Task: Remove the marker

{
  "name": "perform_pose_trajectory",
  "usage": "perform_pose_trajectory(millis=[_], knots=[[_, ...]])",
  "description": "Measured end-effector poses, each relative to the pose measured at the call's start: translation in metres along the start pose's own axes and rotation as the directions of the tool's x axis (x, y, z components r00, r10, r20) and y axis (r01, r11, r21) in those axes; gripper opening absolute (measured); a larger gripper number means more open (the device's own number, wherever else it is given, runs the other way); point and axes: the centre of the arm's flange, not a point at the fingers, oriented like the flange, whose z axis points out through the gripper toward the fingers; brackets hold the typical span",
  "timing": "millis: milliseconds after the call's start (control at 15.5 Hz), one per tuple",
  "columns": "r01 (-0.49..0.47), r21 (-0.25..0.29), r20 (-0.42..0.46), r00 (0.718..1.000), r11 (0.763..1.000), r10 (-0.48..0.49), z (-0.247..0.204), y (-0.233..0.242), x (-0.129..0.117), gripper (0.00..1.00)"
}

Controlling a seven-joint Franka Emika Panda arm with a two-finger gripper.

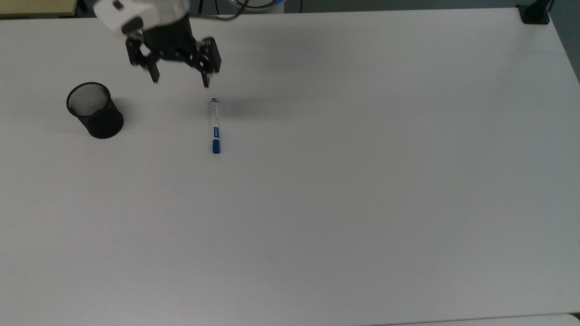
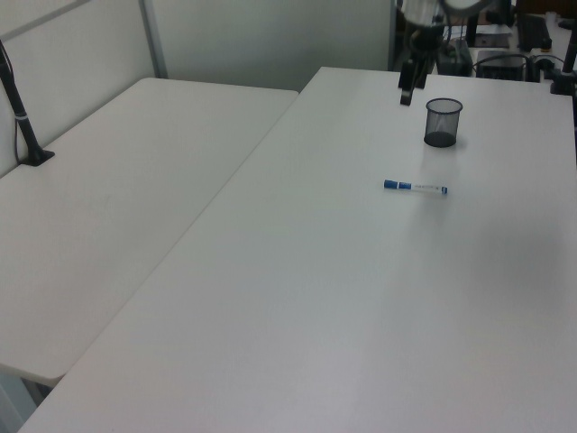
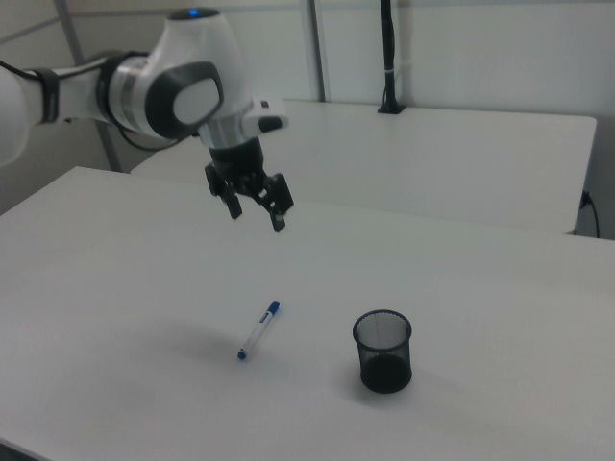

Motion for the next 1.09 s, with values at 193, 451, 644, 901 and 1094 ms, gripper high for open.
perform_pose_trajectory(millis=[193, 451, 644, 901, 1094], knots=[[-0.105, 0.000, -0.017, 0.994, 0.994, 0.105, -0.045, 0.001, -0.018, 1.00], [-0.162, -0.005, 0.033, 0.986, 0.987, 0.162, -0.083, 0.000, -0.040, 1.00], [-0.158, -0.007, 0.056, 0.986, 0.987, 0.158, -0.100, -0.002, -0.047, 1.00], [-0.126, -0.004, 0.043, 0.991, 0.992, 0.126, -0.095, -0.010, -0.040, 1.00], [-0.086, -0.002, 0.045, 0.995, 0.996, 0.086, -0.087, -0.011, -0.035, 1.00]])
